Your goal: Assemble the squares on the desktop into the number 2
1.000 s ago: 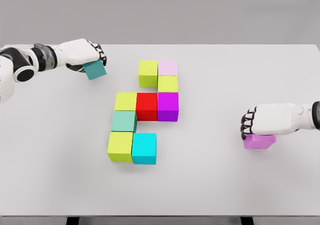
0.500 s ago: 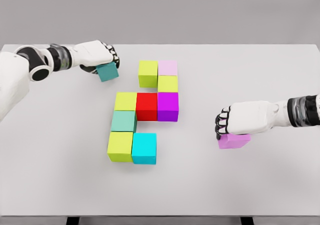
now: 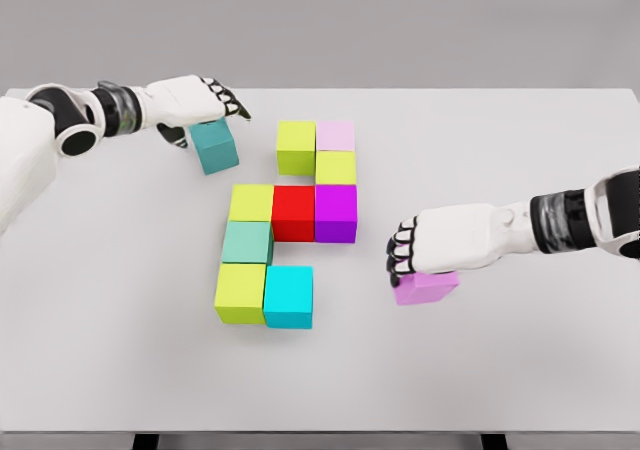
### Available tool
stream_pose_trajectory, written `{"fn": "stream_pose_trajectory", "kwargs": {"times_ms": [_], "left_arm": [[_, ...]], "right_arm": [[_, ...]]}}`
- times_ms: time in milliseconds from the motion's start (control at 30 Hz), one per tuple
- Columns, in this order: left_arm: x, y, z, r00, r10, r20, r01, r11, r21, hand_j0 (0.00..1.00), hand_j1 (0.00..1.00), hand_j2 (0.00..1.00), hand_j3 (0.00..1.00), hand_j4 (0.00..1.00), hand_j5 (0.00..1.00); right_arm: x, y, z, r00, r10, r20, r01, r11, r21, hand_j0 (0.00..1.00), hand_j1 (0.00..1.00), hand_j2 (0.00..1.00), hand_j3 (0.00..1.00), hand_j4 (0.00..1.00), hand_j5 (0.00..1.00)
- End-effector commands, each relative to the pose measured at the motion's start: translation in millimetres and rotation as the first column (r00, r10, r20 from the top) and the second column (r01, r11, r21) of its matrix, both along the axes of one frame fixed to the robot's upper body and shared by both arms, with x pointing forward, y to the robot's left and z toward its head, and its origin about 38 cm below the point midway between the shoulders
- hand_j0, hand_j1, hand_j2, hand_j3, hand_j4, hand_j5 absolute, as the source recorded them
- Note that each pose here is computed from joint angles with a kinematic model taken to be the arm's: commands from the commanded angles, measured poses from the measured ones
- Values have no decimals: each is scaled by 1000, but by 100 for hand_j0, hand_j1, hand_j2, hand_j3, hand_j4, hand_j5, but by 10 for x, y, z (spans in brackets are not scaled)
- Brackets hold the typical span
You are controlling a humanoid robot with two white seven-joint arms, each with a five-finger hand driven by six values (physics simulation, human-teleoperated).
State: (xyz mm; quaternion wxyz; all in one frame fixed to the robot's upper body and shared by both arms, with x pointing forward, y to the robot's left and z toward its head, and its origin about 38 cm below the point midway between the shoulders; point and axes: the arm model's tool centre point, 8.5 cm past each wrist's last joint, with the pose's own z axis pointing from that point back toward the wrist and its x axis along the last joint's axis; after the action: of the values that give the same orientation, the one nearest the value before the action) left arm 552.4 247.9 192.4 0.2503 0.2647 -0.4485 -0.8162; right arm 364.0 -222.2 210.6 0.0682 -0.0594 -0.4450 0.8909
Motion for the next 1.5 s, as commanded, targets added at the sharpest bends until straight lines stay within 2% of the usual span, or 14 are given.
{"fn": "stream_pose_trajectory", "kwargs": {"times_ms": [0,133,333,500,567,600,633,1000,1067,1100,1233,1267,1333,1467], "left_arm": [[1,105,41,1000,22,0,-22,999,-26,100,100,100,100,100,100],[-63,664,174,994,112,-3,-112,992,-55,100,100,100,100,100,100],[-164,1034,121,985,171,-22,-171,985,-24,97,97,97,97,97,97],[-209,1012,-50,984,168,-56,-168,986,11,97,97,97,97,97,97],[-216,1009,-74,983,169,-68,-168,986,23,97,97,97,97,97,97],[-232,1003,-123,983,166,-79,-164,986,36,97,97,97,97,97,97],[-234,1005,-126,983,167,-82,-164,986,39,97,97,97,97,97,97],[-218,814,-197,985,138,-104,-134,990,41,99,99,99,99,99,99],[-210,797,-187,985,136,-105,-132,990,43,99,99,99,99,99,99],[-210,801,-188,984,139,-111,-134,990,52,99,99,99,99,99,99],[-189,734,-181,985,130,-112,-126,991,47,100,100,100,100,100,100],[-185,738,-175,985,132,-111,-127,991,47,100,100,100,100,100,100],[-178,740,-159,985,132,-107,-128,991,45,100,100,100,100,100,100],[-159,683,-154,986,126,-107,-122,992,40,100,100,100,100,100,100]], "right_arm": [[-7,94,2,1000,12,-19,-12,1000,28,67,67,67,67,67,67],[-25,209,-30,999,37,-28,-36,998,44,67,67,67,67,67,67],[-41,337,-45,997,64,-38,-61,996,63,67,67,67,67,67,67],[-43,333,-57,997,62,-40,-60,996,63,69,69,69,69,69,69],[-40,328,-52,997,61,-38,-59,996,62,74,74,74,74,74,74],[-36,326,-50,998,61,-34,-59,996,60,86,86,86,86,86,86],[-40,319,-60,998,60,-36,-58,997,57,90,90,90,90,90,90],[-30,285,-25,998,51,-34,-48,997,64,92,92,92,92,92,92],[52,139,167,1000,2,3,-2,996,92,97,97,97,97,97,97],[60,52,220,1000,-25,-13,26,994,106,98,98,98,98,98,98],[113,-364,520,990,-140,6,138,981,136,98,98,98,98,98,98],[100,-491,540,986,-169,8,167,979,121,98,98,98,98,98,98],[71,-651,512,980,-201,11,199,976,84,98,98,98,98,98,98],[-34,-708,184,982,-186,-23,186,982,-16,98,98,98,98,98,98]]}}
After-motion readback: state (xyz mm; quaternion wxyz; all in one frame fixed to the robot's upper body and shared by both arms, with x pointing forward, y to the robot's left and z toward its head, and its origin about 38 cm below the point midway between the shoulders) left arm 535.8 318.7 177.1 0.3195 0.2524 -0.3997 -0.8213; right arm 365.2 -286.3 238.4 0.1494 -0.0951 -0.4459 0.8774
